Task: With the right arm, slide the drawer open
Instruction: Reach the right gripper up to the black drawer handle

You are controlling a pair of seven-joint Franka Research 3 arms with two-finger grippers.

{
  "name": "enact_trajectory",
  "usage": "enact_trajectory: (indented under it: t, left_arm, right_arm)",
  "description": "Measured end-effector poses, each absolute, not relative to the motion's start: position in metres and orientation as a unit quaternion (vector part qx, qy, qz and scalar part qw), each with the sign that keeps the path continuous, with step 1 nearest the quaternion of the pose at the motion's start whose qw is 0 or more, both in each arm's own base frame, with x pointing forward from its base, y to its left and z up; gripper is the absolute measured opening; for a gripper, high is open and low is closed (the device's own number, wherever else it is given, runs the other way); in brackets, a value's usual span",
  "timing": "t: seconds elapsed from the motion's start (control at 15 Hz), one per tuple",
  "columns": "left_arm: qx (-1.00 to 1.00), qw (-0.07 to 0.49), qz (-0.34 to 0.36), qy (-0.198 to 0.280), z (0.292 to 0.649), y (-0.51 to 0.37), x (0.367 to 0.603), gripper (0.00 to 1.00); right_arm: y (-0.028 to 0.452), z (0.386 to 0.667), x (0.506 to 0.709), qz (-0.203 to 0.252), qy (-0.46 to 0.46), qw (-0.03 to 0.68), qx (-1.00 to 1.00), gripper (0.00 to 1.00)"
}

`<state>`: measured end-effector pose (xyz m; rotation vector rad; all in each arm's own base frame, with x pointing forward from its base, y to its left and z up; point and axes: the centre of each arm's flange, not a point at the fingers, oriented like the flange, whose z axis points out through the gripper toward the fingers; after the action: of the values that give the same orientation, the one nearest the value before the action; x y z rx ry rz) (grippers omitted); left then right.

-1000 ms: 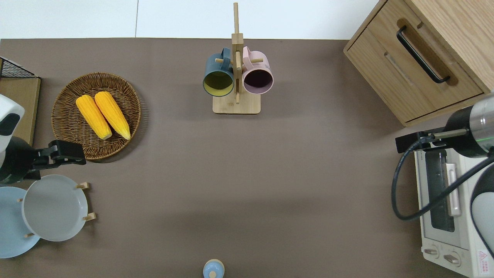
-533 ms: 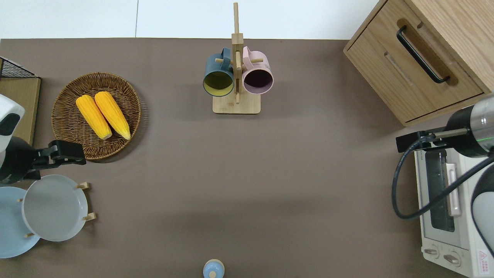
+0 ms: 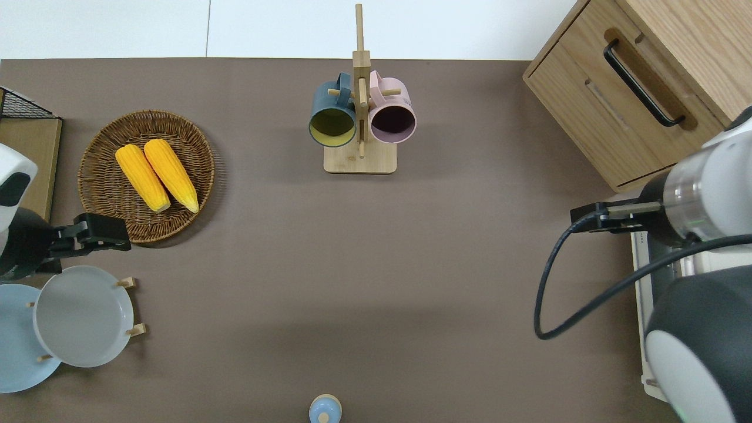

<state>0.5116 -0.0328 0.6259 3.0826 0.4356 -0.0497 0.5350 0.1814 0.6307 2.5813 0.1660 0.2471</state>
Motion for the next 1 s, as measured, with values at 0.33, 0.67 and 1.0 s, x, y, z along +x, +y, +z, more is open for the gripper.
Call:
enact_trajectory:
  t: [0.33,0.67,1.0]
  left_arm:
    - [0.99,0.014,-0.016,0.14,0.626,-0.033,0.512,1.0]
    - [0.99,0.014,-0.016,0.14,0.626,-0.033,0.512,1.0]
    - [0.99,0.014,-0.016,0.14,0.626,-0.033,0.512,1.0]
  right_arm:
    - [0.238,0.573,0.55,0.139,0.116,0.404,0.896,0.98]
    - [0.256,0.535,0.576,0.18,0.172,0.527,0.812,0.97]
    - [0.252,0.467,0.614,0.206,0.189,0.6,0.75,0.96]
